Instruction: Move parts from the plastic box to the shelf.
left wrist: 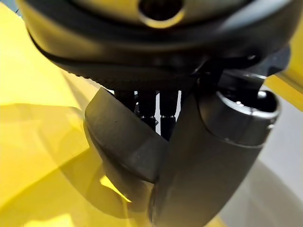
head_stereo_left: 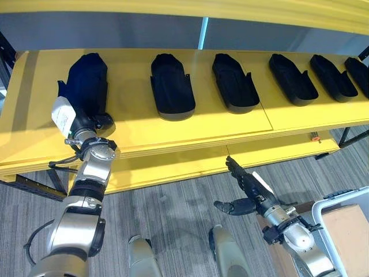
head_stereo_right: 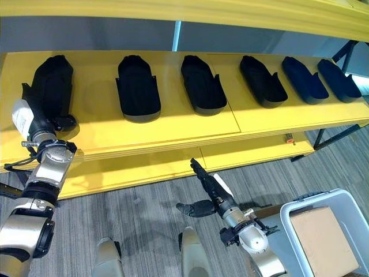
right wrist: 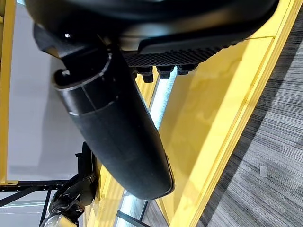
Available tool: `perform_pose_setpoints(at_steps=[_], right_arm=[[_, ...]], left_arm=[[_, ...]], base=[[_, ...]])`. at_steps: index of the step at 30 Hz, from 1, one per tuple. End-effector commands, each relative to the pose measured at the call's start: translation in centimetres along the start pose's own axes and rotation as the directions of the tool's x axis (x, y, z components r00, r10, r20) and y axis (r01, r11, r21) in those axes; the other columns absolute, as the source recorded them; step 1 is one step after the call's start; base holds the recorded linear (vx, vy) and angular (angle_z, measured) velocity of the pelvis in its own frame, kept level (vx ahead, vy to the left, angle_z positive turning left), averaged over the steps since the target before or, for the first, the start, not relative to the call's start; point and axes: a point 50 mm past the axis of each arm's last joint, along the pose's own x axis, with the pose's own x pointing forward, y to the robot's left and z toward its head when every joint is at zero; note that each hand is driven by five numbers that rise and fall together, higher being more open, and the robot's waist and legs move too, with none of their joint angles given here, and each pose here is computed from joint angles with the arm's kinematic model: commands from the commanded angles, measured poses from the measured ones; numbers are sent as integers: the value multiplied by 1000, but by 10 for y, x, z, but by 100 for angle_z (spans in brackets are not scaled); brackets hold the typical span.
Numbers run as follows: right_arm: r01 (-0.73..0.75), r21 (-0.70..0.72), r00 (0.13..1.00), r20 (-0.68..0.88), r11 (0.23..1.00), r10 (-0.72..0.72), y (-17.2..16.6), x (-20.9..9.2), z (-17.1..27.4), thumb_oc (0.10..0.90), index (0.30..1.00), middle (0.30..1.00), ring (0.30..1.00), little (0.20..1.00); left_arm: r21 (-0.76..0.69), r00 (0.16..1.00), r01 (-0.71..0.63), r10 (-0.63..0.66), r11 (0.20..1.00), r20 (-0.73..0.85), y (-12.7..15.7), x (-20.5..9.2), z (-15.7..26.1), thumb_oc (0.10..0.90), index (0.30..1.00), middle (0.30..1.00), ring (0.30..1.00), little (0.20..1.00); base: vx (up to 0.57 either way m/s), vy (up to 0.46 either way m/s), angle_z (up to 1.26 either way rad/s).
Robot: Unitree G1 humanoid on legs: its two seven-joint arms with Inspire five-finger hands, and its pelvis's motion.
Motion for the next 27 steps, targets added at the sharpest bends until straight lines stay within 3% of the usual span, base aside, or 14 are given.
perform_pose_setpoints(at_steps=[1, 5, 7, 9, 12, 27], right_arm=[[55, -3, 978, 202, 998, -53, -16, -4, 36, 900, 1000, 1000, 1000, 1000], [55, -6, 978, 201, 998, -53, -16, -3, 36, 900, 1000, 1000, 1000, 1000], [68, -3, 978, 200, 998, -66, -17, -3, 36, 900, 1000, 1000, 1000, 1000], [76, -1, 979, 189, 997, -74, -18, -3, 34, 900, 1000, 1000, 1000, 1000], [83, 9, 980, 183, 997, -83, -18, -1, 32, 900, 1000, 1000, 1000, 1000], [84, 17, 982, 165, 996, -86, -17, -1, 29, 900, 1000, 1000, 1000, 1000]], left_arm=[[-69, 984, -65, 76, 995, 158, 15, 20, 49, 900, 1000, 1000, 1000, 1000], [-106, 983, -49, 66, 993, 170, 13, 18, 55, 900, 1000, 1000, 1000, 1000], [-252, 984, -11, 56, 968, 170, 12, 14, 67, 900, 1000, 1000, 1000, 1000], [-260, 980, -3, 55, 966, 192, 13, 13, 73, 900, 1000, 1000, 1000, 1000], [-433, 989, 66, -1, 899, 148, 10, 11, 75, 900, 1000, 1000, 1000, 1000], [-529, 980, 101, 6, 843, 197, 15, 6, 89, 900, 1000, 1000, 1000, 1000]], base=[[0, 0, 0], [0, 0, 0], [0, 0, 0], [0, 0, 0], [0, 0, 0], [0, 0, 0]])
